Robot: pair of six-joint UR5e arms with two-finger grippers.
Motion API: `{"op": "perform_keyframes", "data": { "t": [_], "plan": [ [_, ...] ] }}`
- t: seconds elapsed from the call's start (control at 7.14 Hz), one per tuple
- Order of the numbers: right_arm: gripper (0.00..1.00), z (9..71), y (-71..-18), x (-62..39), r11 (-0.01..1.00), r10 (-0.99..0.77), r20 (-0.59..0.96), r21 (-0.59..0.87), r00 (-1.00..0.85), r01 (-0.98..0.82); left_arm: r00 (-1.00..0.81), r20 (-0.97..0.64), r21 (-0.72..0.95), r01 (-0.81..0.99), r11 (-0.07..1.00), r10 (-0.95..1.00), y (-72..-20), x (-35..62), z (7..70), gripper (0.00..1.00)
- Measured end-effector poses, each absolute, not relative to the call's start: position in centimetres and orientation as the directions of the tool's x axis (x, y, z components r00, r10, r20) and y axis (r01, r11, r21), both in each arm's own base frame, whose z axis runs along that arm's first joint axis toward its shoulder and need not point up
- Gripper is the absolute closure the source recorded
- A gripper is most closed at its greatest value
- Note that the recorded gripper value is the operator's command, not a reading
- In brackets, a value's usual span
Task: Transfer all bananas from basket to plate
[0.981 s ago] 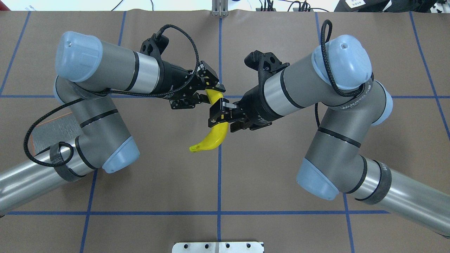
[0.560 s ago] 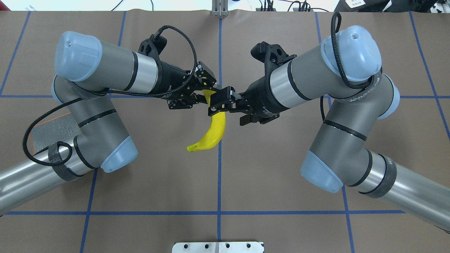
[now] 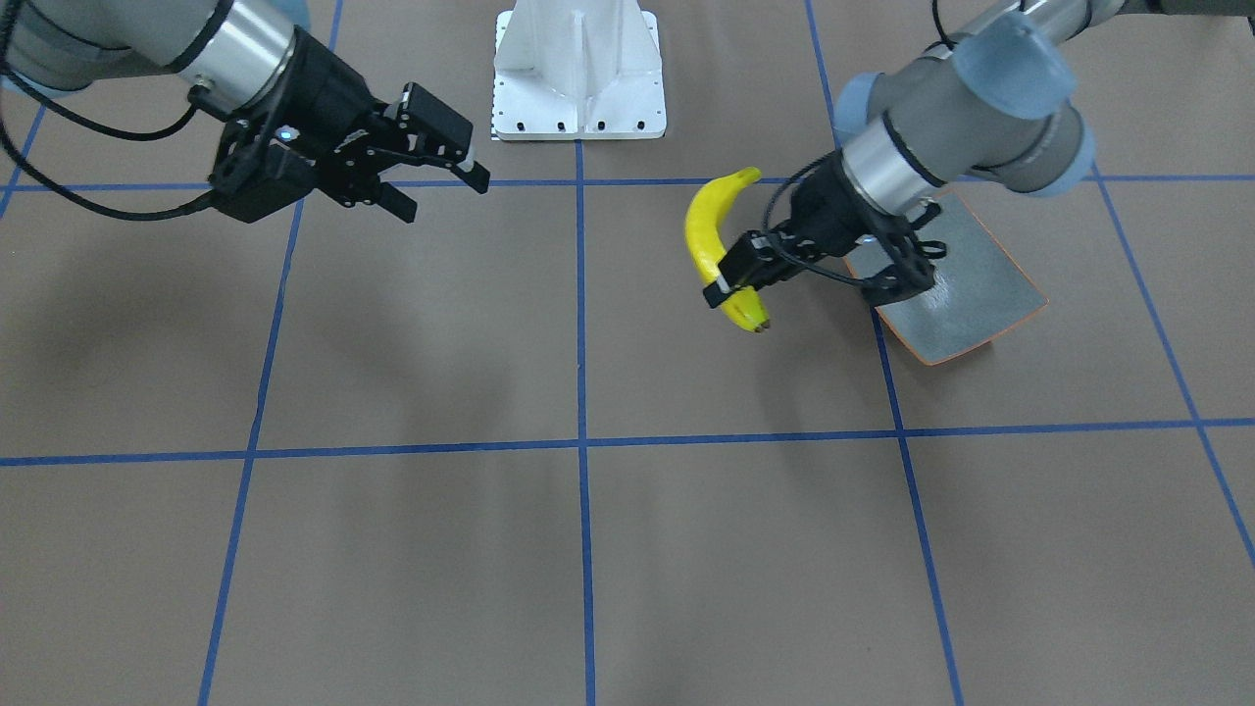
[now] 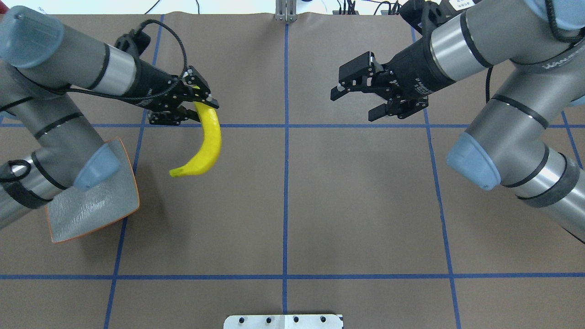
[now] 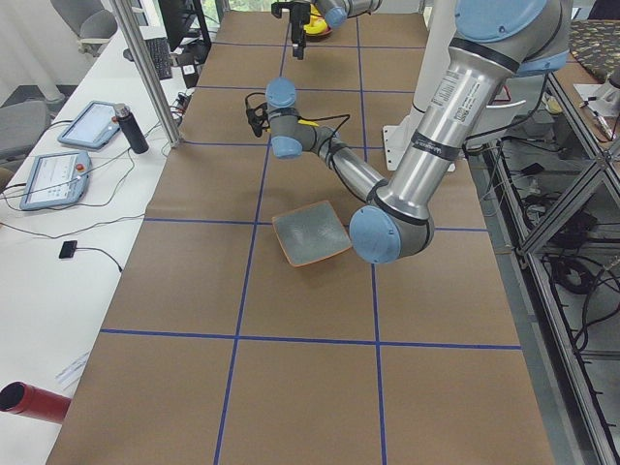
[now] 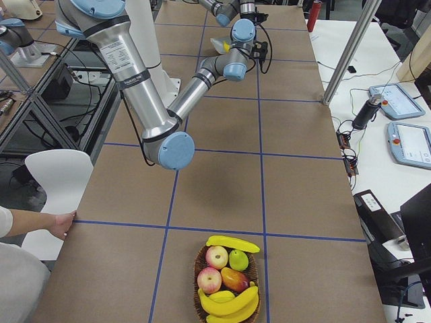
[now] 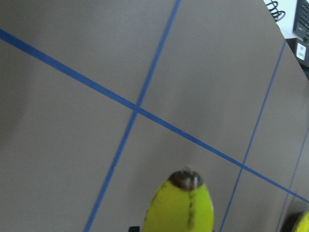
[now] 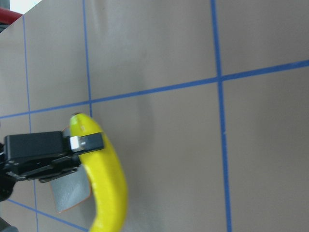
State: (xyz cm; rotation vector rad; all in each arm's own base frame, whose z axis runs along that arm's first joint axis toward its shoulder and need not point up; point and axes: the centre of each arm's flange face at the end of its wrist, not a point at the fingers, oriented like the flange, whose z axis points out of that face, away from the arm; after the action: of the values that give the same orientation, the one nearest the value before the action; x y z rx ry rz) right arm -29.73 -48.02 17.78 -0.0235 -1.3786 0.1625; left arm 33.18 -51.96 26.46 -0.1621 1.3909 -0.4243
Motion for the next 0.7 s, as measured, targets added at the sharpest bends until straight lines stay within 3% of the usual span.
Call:
{"op": "perform_keyframes", "data": {
  "t": [0.28,0.7],
  "plan": [
    [0.00,21.4,-50.2,-27.0,0.987,0.107,0.968,-0.075,0.228,-0.144,0.212,-0.922,-0.282,0.208,0.936,-0.325,-52.4,26.6,35.2,1.00],
    [0.00,25.5,-52.3,-25.6,0.988,0.067,0.955,-0.023,0.290,-0.154,0.347,-0.900,-0.209,0.189,0.959,-0.265,-48.8,22.8,46.3,1.00]
  ]
}}
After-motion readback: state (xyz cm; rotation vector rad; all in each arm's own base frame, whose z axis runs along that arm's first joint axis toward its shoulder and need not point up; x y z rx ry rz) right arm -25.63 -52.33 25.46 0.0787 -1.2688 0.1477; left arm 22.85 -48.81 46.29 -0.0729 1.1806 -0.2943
